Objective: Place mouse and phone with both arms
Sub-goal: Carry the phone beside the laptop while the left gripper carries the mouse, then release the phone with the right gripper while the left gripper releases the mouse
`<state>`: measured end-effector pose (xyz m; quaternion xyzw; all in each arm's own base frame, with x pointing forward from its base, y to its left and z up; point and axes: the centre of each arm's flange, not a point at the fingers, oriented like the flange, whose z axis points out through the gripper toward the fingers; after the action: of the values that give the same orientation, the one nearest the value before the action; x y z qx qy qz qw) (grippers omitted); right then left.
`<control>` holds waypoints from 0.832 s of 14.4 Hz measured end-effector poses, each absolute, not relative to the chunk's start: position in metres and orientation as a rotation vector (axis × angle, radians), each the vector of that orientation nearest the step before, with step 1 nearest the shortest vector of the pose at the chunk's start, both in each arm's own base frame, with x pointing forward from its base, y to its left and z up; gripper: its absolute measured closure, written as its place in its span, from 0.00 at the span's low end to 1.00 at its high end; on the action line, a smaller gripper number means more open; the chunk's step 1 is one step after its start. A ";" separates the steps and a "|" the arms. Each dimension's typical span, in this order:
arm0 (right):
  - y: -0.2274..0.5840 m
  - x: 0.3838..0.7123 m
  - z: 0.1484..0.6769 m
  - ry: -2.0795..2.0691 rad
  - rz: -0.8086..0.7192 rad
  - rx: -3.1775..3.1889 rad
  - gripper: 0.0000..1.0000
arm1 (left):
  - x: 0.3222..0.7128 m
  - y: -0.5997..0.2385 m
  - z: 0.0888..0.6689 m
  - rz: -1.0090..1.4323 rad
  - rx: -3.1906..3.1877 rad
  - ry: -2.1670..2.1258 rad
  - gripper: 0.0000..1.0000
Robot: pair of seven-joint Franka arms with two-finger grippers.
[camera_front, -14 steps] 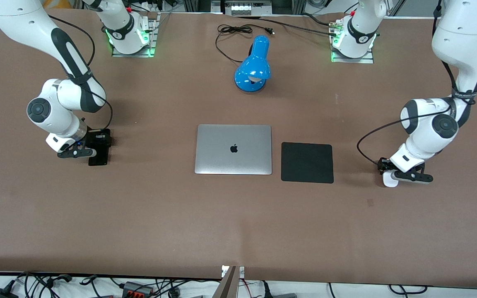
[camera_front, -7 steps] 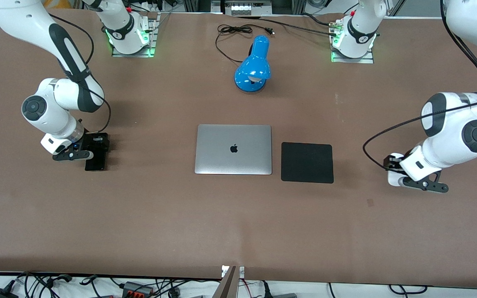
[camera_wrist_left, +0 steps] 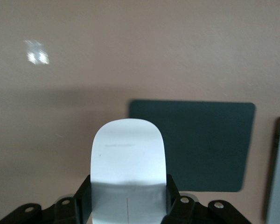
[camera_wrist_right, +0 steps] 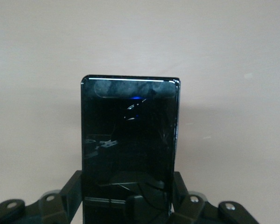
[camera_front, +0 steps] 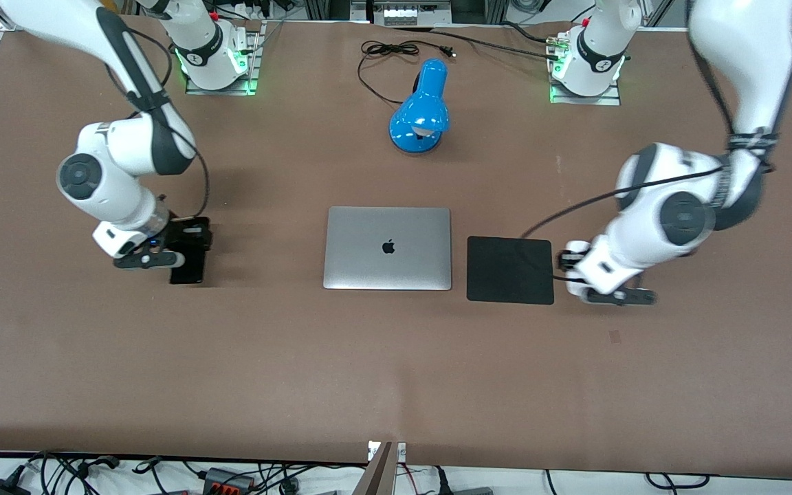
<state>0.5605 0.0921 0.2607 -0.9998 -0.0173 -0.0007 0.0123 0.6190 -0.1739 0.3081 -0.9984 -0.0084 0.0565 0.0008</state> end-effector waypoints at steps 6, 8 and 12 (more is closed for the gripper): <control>0.183 0.538 0.209 -0.112 0.026 -3.089 0.22 | 0.586 -0.230 0.215 0.038 -3.095 -0.073 0.38; 0.192 0.534 0.187 -0.131 0.034 -3.081 0.22 | 0.583 -0.230 0.197 0.021 -3.122 -0.082 0.38; 0.200 0.533 0.171 -0.101 0.006 -3.069 0.22 | 0.578 -0.238 0.177 0.023 -3.143 -0.132 0.38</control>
<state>0.5326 0.2001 0.1711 -0.9988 -0.0329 0.0019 0.0357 0.5782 -0.2385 0.1773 -0.9991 -0.0420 0.0073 -0.0020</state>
